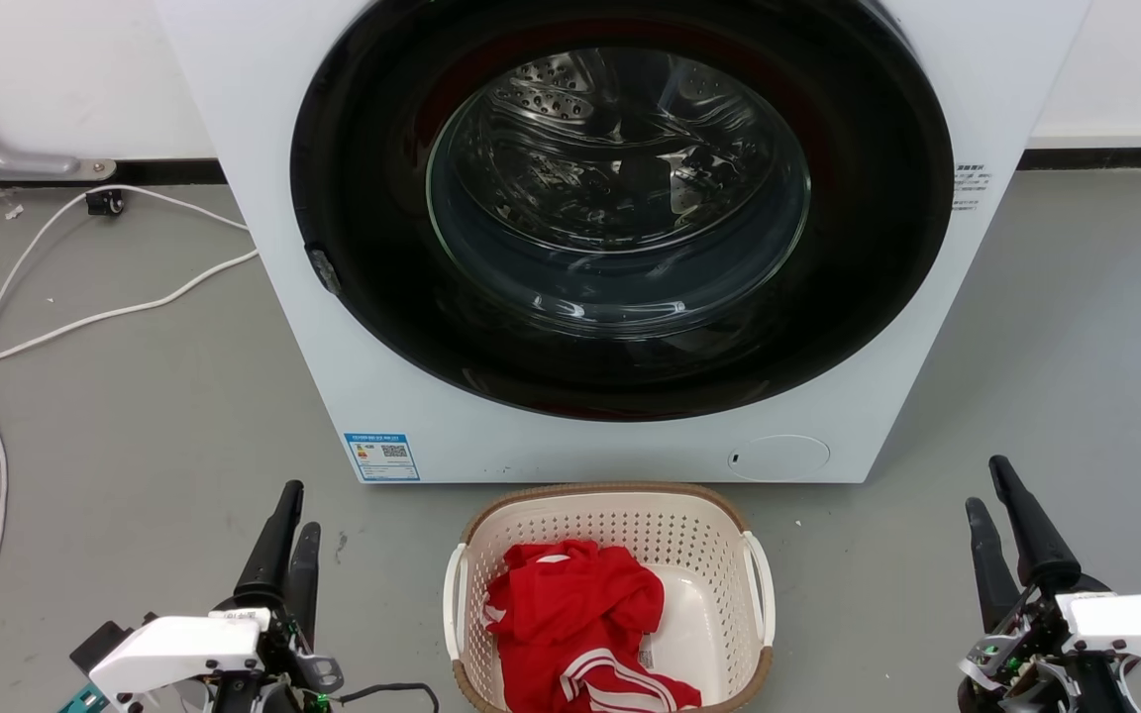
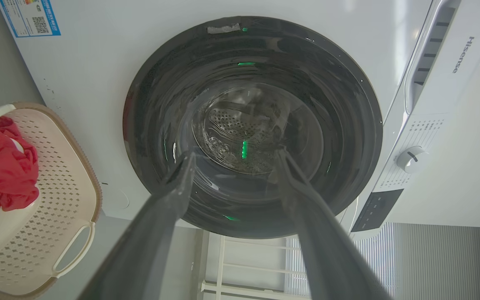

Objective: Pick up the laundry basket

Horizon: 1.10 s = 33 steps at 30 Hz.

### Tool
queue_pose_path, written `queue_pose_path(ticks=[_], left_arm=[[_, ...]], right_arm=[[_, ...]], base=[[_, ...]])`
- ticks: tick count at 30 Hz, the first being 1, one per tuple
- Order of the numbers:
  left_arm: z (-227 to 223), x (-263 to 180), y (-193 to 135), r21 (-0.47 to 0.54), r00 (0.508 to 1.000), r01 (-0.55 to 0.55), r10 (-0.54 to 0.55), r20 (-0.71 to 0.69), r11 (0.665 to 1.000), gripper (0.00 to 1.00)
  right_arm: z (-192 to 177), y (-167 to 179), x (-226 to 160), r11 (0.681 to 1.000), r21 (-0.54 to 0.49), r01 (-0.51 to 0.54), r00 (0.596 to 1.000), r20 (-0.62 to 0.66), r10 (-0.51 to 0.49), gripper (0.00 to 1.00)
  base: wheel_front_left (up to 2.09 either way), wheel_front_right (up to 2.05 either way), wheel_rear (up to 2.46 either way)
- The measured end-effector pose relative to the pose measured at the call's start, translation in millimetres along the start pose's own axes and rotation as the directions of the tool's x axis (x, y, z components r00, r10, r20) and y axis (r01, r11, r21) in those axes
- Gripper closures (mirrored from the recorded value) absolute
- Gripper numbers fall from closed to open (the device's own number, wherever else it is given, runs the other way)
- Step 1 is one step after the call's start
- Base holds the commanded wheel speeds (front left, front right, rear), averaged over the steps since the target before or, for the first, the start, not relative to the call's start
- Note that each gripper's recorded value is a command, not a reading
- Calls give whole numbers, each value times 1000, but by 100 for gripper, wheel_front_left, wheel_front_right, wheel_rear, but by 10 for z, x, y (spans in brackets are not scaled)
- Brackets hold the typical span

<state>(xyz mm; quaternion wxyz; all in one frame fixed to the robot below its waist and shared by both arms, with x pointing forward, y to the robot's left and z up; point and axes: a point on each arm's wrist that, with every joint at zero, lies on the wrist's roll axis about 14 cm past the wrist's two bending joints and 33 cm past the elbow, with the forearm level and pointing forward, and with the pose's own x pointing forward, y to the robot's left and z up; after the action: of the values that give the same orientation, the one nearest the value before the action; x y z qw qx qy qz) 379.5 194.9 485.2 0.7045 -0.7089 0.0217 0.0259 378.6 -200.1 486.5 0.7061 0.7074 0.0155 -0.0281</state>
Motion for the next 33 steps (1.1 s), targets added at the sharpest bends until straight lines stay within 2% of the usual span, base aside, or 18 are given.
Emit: queue_pose_path(ticks=[11, 17, 18, 23, 28, 33], left_arm=[[-19, 15, -87, 49, 999, 25, -26, 20, 998, 0], [-10, 35, -160, 172, 998, 42, -47, 29, 984, 0], [-8, 44, -218, 259, 997, 55, -65, 32, 964, 0], [-43, 54, -266, 370, 997, 64, -79, 24, 927, 0], [-104, 70, -312, 453, 996, 75, -90, 12, 888, 0], [-171, 76, -336, 526, 995, 85, -98, -3, 846, 0]], right_arm=[[-32, 50, 14, 999, -41, -14, 1000, 18, 15, 0], [-25, 101, 21, 989, -144, -26, 999, 27, 30, 0], [-16, 149, 25, 968, -247, -37, 998, 31, 46, 0], [-37, 217, 28, 919, -391, -54, 997, 23, 68, 0], [-100, 249, 19, 846, -529, -68, 997, 1, 81, 0], [-153, 263, 17, 777, -625, -79, 996, -16, 89, 0]], base=[[0, 0, 0], [0, 0, 0], [0, 0, 0], [0, 0, 0], [0, 0, 0], [0, 0, 0]])
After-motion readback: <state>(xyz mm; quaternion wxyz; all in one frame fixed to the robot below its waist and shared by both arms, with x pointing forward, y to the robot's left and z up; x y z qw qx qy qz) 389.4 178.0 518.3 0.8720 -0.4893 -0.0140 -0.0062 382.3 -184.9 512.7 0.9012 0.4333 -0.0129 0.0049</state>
